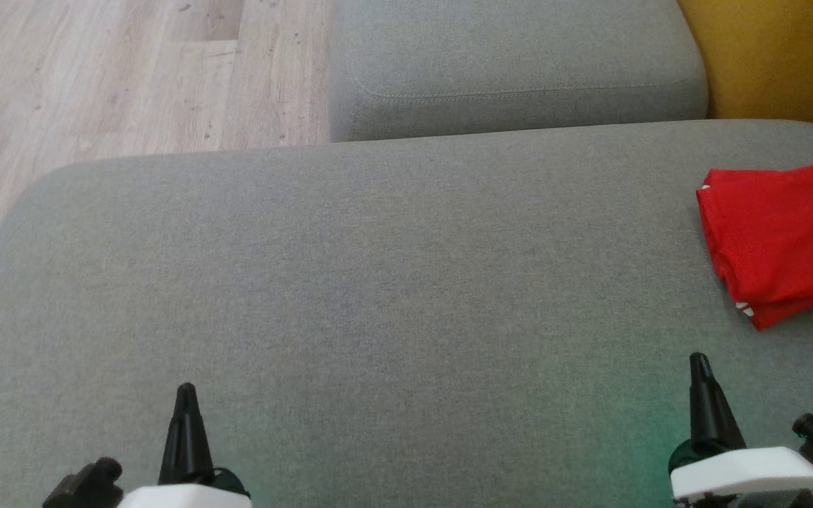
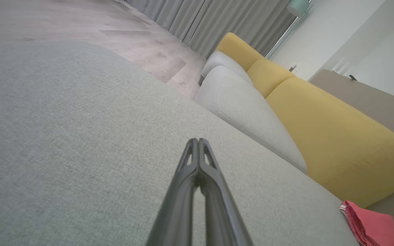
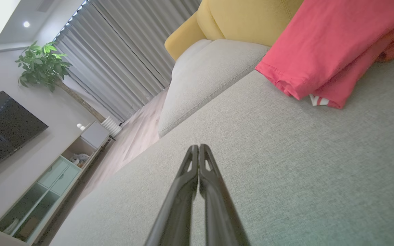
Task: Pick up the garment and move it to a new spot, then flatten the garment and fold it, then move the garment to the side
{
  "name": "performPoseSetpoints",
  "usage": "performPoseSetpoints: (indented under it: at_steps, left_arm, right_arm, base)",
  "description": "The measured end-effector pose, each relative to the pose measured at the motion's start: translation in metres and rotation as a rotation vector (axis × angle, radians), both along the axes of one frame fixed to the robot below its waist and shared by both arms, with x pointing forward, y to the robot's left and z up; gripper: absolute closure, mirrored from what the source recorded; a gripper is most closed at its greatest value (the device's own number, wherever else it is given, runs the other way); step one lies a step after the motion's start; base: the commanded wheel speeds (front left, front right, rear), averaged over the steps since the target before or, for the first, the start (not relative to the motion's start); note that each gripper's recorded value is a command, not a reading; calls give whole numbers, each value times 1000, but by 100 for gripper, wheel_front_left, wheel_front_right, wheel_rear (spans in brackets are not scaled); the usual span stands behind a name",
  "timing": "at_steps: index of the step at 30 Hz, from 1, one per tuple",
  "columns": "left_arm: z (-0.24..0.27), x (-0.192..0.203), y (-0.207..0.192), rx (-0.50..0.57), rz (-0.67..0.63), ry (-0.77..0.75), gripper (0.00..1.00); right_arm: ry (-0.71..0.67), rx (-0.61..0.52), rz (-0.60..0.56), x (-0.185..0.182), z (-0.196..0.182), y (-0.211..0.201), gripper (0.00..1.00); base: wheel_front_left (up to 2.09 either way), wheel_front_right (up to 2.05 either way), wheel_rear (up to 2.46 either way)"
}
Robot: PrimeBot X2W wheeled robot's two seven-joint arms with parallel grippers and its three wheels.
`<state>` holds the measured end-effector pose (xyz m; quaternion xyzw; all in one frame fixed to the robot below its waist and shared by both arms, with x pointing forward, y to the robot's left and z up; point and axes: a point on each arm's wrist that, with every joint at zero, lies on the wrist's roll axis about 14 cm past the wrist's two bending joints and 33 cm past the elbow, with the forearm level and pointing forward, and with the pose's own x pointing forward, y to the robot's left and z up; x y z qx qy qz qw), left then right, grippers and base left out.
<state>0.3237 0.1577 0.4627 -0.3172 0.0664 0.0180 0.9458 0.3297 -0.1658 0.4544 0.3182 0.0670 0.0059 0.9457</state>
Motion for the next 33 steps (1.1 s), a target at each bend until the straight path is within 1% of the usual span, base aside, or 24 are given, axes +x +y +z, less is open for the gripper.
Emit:
performPoseSetpoints:
  at_steps: [33]
  left_arm:
    - [-4, 19, 11, -375, 47, 41, 100]
  right_arm:
    - [27, 370, -106, 16, 3, -19, 100]
  base:
    - [0, 0, 0]
